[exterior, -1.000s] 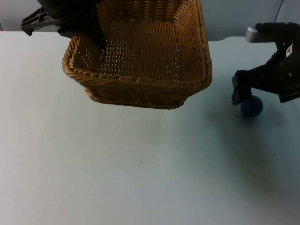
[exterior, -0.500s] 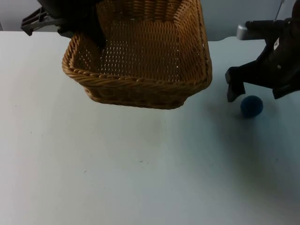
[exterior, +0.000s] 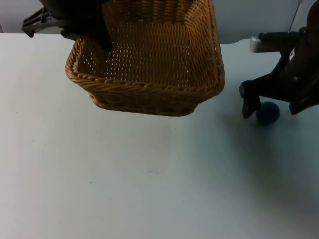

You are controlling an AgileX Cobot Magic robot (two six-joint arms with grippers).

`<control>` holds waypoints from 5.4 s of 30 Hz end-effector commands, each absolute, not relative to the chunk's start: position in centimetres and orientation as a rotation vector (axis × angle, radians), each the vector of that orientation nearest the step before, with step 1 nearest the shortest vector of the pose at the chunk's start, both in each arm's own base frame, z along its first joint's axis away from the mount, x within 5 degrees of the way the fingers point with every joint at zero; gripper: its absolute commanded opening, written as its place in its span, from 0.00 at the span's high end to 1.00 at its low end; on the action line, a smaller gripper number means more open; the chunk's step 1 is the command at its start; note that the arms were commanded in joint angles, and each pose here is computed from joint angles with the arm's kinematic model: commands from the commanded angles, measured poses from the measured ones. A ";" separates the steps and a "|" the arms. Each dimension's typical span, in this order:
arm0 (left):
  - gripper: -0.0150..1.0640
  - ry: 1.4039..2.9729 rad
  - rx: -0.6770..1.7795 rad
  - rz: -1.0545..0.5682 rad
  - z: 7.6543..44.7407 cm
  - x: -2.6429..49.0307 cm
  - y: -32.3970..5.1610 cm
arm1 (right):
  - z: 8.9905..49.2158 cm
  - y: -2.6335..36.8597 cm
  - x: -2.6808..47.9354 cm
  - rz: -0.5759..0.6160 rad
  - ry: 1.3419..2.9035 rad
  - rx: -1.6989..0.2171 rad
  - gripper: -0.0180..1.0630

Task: Pick up the basket with the left hand and place the ball into the basket with the right hand.

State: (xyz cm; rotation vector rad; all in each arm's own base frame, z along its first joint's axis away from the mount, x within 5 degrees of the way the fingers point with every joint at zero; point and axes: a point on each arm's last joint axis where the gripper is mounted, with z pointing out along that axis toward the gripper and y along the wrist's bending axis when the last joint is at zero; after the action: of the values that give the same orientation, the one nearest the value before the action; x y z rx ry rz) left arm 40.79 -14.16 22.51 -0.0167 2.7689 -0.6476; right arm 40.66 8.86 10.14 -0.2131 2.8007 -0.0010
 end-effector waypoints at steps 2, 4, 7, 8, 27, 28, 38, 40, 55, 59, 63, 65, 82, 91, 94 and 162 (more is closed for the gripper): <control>0.99 2.734 -0.028 -0.671 23.4 40.7 -14.2 | 10.4 9.2 40.9 0.006 2.780 -0.227 0.19; 0.99 2.734 -0.028 -0.671 23.4 40.7 -14.2 | 10.4 9.2 40.9 0.006 2.780 -0.227 0.28; 0.99 2.734 -0.028 -0.671 23.4 40.7 -14.2 | 10.4 9.2 40.9 0.006 2.780 -0.227 0.36; 0.99 2.734 -0.028 -0.671 23.4 40.7 -14.2 | 10.4 9.2 40.9 0.006 2.780 -0.227 0.42; 0.99 2.738 -0.026 -0.672 23.3 40.7 -14.2 | 9.8 9.2 40.9 0.009 2.787 -0.211 0.98; 0.99 2.738 -0.026 -0.672 23.3 40.7 -14.2 | 9.8 9.2 40.9 0.011 2.787 -0.203 0.98; 0.99 2.744 -0.027 -0.678 23.3 40.7 -14.3 | 12.9 9.4 40.5 0.018 2.757 -0.202 0.98; 0.99 2.744 -0.027 -0.678 23.3 40.7 -14.3 | 14.9 9.5 40.3 0.023 2.721 -0.205 0.98; 0.99 2.740 -0.028 -0.677 23.4 40.7 -14.3 | 27.2 12.1 35.8 0.082 2.495 -0.318 0.98; 0.99 2.740 -0.028 -0.677 23.4 40.7 -14.3 | 31.0 11.6 33.9 0.087 2.411 -0.319 0.98; 0.99 2.740 -0.024 -0.676 23.4 40.7 -14.3 | 32.7 11.1 33.0 0.066 2.369 -0.326 0.98; 0.99 2.740 -0.024 -0.676 23.4 40.7 -14.3 | 32.9 11.0 32.8 0.068 2.363 -0.324 0.98; 0.99 2.733 -0.020 -0.672 23.4 40.7 -14.2 | 33.7 18.1 32.5 0.130 2.277 -0.559 0.99; 0.99 2.721 -0.025 -0.673 23.4 40.8 -14.3 | 32.7 23.4 33.6 0.152 2.282 -0.703 0.99; 0.99 2.719 -0.026 -0.672 23.4 40.9 -14.3 | 31.5 24.6 33.6 0.150 2.295 -0.746 0.99; 0.99 2.724 -0.007 -0.670 23.4 40.8 -14.3 | 32.7 25.0 32.0 0.194 2.281 -0.797 0.02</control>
State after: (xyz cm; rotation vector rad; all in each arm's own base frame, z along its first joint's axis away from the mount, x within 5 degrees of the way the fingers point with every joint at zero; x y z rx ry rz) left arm 40.91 -14.13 22.50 0.0127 2.7512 -0.6357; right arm 32.64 25.27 31.40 -0.7984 2.3070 0.1842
